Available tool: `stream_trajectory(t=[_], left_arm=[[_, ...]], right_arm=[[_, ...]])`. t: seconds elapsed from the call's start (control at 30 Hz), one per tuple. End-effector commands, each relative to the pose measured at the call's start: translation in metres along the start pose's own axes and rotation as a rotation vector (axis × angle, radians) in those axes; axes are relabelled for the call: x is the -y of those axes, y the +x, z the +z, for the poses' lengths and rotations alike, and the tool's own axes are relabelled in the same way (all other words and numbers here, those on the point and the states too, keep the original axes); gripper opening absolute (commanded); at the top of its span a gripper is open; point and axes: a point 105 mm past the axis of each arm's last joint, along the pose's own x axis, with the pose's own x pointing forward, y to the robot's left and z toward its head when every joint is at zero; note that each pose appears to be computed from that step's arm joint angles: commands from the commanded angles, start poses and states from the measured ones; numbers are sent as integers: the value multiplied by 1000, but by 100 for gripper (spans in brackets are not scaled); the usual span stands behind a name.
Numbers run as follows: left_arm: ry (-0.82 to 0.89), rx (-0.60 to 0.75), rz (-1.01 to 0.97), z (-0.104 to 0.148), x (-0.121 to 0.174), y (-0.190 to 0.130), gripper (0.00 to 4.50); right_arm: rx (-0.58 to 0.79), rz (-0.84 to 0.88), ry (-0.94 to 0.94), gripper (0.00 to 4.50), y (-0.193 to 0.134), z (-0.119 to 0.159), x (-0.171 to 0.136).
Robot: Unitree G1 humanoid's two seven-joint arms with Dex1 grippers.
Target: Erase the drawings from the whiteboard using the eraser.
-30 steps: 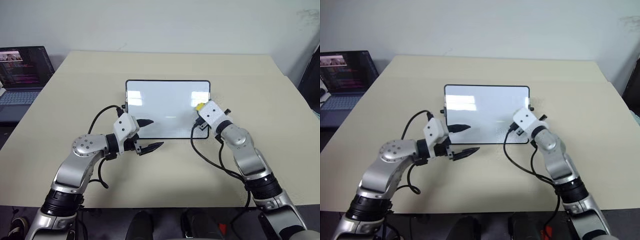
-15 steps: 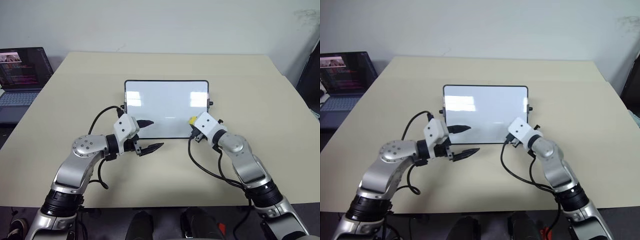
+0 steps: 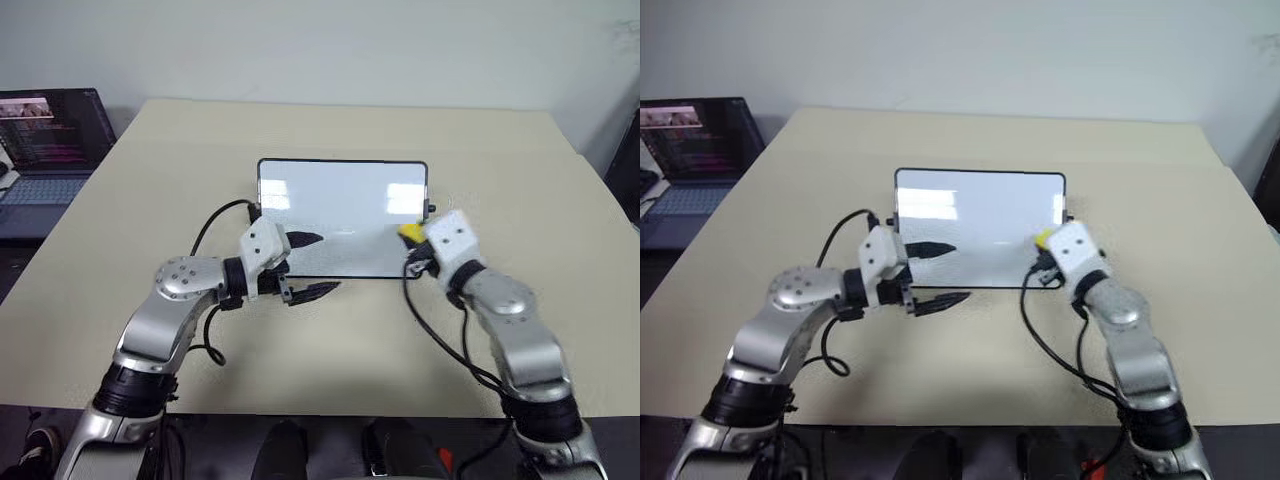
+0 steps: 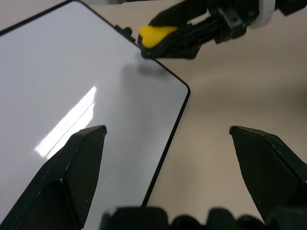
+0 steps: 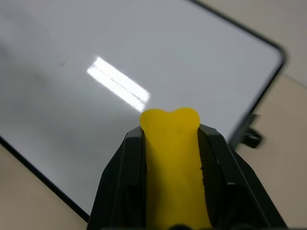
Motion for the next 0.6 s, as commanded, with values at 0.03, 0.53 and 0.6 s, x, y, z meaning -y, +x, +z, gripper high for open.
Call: stream_trajectory(t=[0.03,0.53,0.6], left_arm=[[40,53,-99,14,7,13,450],[119,136,-362,37,28,63,450],[130,144,-369,39,30,64,450]], right_arm=[[-7,-125,100,110,-20,-2,15],[-136,-400,432,110,-16,-70,30],[-132,-419,448,110,-15,-71,35]])
